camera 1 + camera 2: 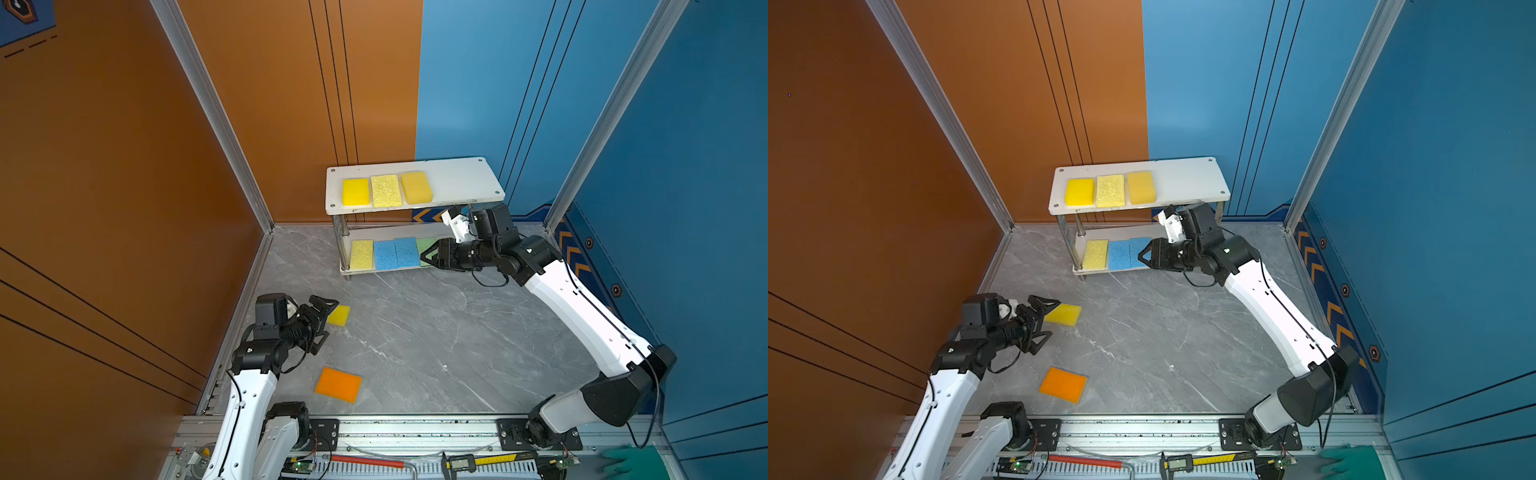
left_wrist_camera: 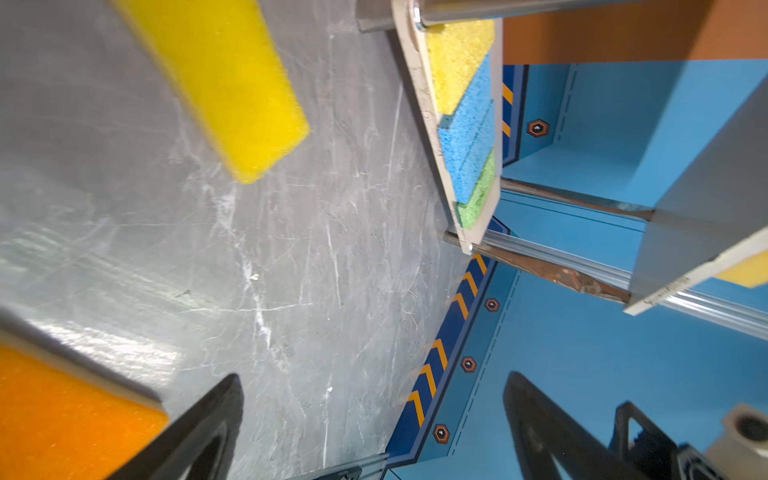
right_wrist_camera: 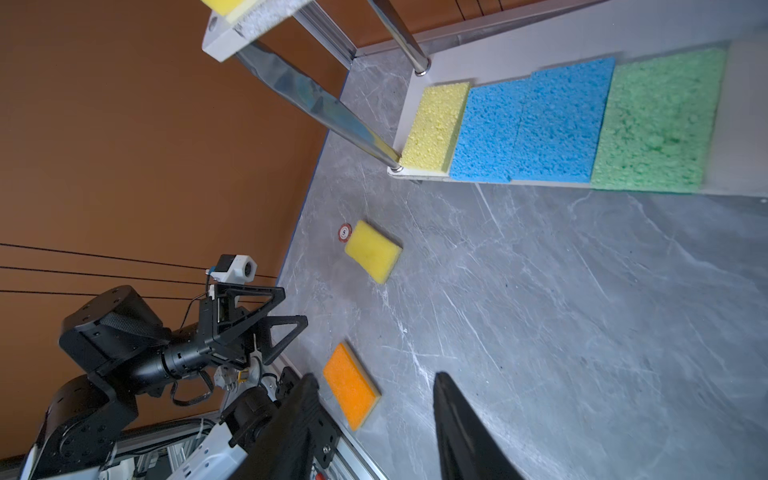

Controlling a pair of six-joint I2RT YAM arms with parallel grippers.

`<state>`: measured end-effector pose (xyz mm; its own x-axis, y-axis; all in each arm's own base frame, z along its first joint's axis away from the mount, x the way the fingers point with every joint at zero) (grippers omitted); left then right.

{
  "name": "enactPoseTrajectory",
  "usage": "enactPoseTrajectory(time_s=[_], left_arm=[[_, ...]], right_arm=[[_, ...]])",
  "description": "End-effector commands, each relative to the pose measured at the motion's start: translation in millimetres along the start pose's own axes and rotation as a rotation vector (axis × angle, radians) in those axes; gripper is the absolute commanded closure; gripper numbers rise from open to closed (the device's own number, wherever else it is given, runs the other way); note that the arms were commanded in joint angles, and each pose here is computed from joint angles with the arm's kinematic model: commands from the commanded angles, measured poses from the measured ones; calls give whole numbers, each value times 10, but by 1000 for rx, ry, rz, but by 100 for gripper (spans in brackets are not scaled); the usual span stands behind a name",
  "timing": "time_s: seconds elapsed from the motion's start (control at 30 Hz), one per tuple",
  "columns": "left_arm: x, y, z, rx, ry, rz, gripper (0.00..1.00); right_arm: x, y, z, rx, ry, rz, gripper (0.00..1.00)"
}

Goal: Place and organize the cleaning sponges onto the shelf
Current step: 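Open the right gripper and draw it back from the shelf toward the table, then lower the left gripper onto the small yellow sponge and grasp it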

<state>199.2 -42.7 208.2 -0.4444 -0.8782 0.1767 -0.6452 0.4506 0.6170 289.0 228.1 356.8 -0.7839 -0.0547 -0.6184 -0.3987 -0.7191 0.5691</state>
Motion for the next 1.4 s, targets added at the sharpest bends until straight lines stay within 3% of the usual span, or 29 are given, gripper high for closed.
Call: enactPoseTrajectory(time_s=[0.0,0.17,0.43,1.37], left_arm=[[-133,-55,262,-88,122,-120,2],[-309,-264,400,-166,159,-178,0],[-522,-457,394,-222,137,-249,8],[-770,-979,555,-201,149,-266,28]], right_arm=[[261,-67,-159,36,-48,25,48],[563,-59,-165,7,-88,30,47],[792,18,-130,-1,-94,41,46],[1181,48,-307,39,-195,89,40]])
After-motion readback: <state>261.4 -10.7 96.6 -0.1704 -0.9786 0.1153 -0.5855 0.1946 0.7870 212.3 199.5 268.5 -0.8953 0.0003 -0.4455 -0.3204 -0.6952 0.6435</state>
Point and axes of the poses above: each gripper's point midway between its finger pads, its own y axis back along the fingers, its own z axis along the line the jaws close on, x = y × z, the point moved 6 cm from there along y, back along the fingers, and after that the axes turned 9 degrees about y, right-handed, at the moved point
